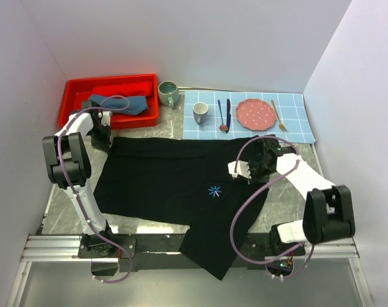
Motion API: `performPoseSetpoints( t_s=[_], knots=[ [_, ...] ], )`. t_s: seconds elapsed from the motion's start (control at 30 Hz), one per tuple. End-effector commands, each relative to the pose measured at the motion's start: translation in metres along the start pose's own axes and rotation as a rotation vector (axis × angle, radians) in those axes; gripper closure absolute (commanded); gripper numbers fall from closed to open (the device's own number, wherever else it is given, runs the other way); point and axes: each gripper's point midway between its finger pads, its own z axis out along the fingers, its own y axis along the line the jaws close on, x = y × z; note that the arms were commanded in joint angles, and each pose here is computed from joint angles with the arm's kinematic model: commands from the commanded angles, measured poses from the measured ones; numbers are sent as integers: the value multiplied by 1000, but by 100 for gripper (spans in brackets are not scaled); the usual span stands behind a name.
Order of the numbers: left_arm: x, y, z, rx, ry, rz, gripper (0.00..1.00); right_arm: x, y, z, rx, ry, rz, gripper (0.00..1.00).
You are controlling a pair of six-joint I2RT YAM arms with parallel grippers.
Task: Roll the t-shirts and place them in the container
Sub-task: Fold the T-shirt at the center of the board.
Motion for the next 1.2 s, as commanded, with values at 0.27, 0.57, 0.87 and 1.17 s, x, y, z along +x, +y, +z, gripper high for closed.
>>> performPoseSetpoints(
  t_s=[0.27,0.57,0.87,1.17],
  knots=[
    [-16,4,-8,15,-14,81,99,-27,20,-42,47,-58,33,100],
    [-11,4,-3,23,21,104,99,-41,15,-48,45,-86,63,100],
    [-3,-5,-37,66,-4,182,96,-48,48,-43,-59,-111,86,96],
    [-29,-30,-124,137,-183,214,50,-60,19,-73,55,-223,427,57]
  ],
)
